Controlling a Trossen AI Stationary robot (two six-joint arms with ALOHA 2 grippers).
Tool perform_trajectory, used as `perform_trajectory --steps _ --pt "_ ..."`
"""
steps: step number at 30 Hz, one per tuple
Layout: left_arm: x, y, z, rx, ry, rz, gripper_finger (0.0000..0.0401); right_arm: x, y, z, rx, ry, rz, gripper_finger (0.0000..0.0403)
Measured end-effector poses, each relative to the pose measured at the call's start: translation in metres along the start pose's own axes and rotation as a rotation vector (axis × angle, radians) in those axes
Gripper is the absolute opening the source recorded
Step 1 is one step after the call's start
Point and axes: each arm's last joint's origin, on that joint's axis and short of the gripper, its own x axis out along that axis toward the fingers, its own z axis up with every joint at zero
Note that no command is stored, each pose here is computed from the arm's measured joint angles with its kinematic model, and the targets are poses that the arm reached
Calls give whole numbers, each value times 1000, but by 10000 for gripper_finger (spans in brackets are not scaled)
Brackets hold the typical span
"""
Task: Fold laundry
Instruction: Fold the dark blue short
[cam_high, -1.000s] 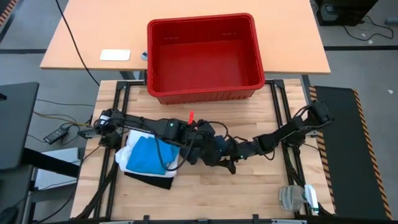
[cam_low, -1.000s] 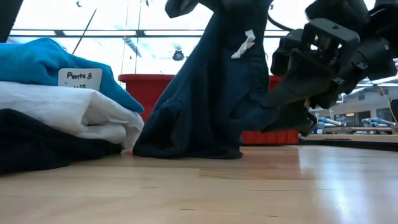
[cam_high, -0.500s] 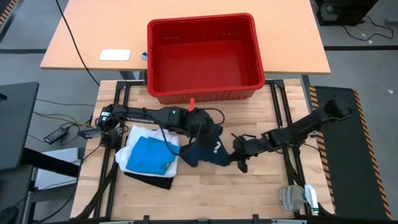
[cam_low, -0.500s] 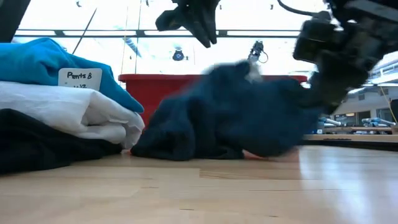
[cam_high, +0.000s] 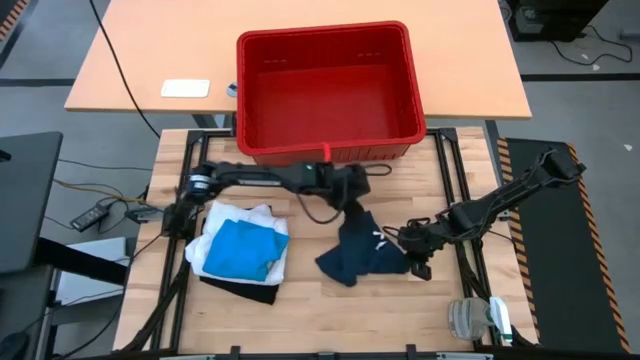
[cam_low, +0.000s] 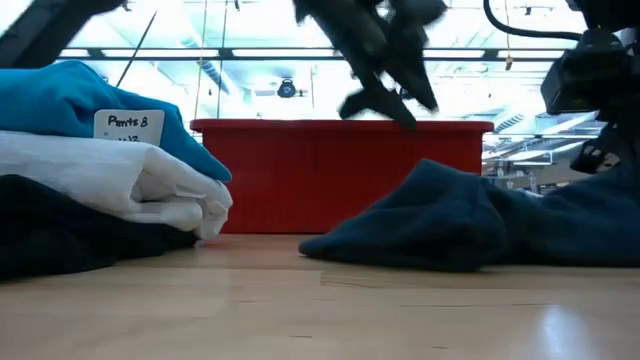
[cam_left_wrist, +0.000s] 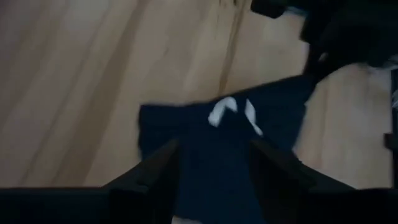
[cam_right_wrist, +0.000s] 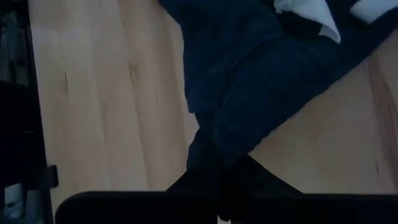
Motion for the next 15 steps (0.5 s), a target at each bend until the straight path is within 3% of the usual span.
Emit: perform_trajectory --steps 6,15 --pt "69 23 -9 67 -9 -6 187 -1 0 -1 16 -6 -16 12" --pt "118 52 -29 -2 72 40 181 -1 -2 -2 16 4 -32 12"
